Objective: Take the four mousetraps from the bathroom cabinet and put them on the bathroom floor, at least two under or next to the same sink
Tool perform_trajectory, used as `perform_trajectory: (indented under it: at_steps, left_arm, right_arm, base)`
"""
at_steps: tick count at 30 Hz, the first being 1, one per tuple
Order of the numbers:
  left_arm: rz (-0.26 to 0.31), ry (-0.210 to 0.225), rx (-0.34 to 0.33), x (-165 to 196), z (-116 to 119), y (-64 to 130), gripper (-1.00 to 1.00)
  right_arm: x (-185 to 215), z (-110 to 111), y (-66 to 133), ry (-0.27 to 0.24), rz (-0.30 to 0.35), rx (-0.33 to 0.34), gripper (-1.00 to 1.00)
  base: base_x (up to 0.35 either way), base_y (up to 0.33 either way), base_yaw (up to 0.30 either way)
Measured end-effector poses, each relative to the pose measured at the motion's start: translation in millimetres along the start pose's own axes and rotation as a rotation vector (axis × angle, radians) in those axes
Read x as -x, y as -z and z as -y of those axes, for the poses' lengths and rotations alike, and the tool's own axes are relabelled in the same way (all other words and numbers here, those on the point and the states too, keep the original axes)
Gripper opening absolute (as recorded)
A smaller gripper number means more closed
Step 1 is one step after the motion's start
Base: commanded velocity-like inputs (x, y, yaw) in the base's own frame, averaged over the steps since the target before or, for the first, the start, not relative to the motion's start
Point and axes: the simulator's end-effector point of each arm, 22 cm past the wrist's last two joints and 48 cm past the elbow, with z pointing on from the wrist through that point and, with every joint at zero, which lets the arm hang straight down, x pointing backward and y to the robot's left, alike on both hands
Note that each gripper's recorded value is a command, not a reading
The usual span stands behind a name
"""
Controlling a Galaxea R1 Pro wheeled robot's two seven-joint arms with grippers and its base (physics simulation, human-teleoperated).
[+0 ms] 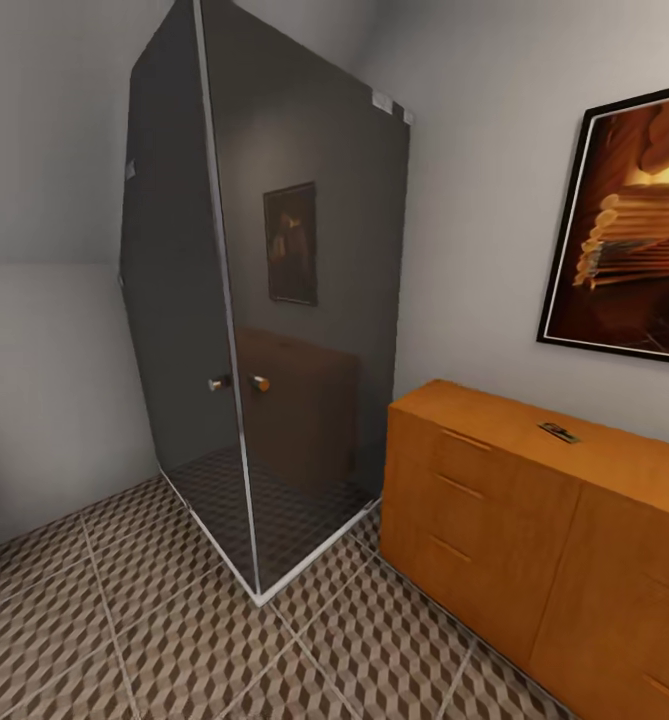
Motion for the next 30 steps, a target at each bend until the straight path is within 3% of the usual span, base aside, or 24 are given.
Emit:
perform_trajectory:
  at_steps: [8, 18, 30]
  left_arm:
    - [0.000, 0.000, -0.001, 0.2, 0.4, 0.0, -1.00]
    - [0.001, 0.000, -0.003, 0.2, 1.7, -0.2, -1.00]
    - [-0.002, -0.001, -0.008, -1.7, 5.3, -0.7, -1.00]
  right_arm:
    - [-0.1, 1.5, 0.0, -0.001, 0.000, -0.003, -1.00]
    - [-0.4, 3.1, 0.0, -0.001, -0.001, -0.009, -1.00]
    - [-0.9, 4.3, 0.0, -0.001, -0.002, -0.012, -1.00]
  base:
    - [0.000, 0.000, 0.276]
    - [0.000, 0.000, 0.095]
    - [0.000, 0.000, 0.278]
